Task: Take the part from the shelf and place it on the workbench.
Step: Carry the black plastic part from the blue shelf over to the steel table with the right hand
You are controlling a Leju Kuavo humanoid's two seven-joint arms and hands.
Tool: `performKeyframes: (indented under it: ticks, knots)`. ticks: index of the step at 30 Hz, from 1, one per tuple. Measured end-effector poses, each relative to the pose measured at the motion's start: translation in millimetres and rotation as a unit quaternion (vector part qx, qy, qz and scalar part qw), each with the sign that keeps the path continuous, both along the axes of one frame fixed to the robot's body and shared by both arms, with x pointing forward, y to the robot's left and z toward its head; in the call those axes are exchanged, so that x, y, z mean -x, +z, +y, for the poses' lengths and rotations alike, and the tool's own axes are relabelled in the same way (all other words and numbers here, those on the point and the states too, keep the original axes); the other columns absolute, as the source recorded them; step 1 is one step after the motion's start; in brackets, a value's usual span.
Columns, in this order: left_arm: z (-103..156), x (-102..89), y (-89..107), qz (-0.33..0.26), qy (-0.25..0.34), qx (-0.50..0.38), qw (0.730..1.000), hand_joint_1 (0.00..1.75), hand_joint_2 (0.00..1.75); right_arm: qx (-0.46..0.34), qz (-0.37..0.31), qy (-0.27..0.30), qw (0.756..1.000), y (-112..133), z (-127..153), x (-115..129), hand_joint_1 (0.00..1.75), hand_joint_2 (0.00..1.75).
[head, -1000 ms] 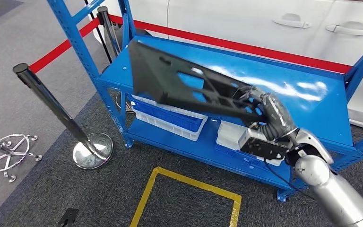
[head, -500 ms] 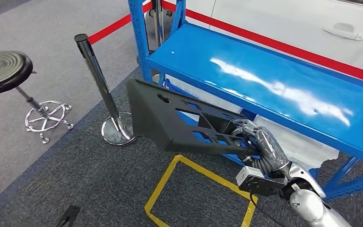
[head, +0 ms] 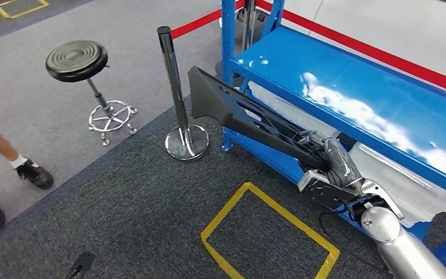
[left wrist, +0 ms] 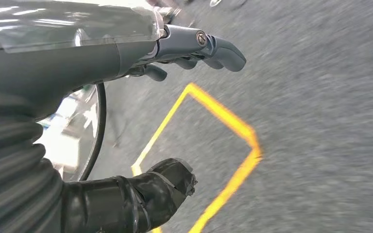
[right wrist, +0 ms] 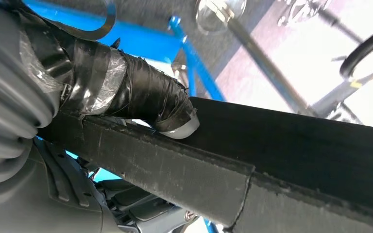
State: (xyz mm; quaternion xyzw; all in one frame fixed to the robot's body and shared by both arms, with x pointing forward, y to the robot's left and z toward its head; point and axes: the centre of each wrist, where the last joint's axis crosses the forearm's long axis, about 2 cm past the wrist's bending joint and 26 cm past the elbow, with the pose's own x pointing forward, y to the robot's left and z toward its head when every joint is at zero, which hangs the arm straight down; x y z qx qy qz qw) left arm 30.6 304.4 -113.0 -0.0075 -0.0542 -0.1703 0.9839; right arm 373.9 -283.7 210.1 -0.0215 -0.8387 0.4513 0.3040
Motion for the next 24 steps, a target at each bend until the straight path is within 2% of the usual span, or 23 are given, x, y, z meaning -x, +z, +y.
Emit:
performKeyframes:
  ticks: [10, 19, 24]
  knots:
    - [-7, 3.0, -0.4, 0.003, -0.017, 0.01, 1.0, 0.0, 1.75, 0.004, 0.012, -0.031, 0.999, 0, -5, -4, 1.75, 1.75]
    - [-14, -17.6, 1.8, -0.008, -0.031, 0.015, 0.999, 0.0, 1.75, 0.025, 0.024, -0.067, 0.997, 4, -22, -9, 1.75, 1.75]
    - [-13, -17.4, 1.7, -0.002, -0.035, 0.013, 0.999, 0.0, 1.75, 0.031, 0.018, -0.072, 0.997, 13, -24, -14, 1.75, 1.75]
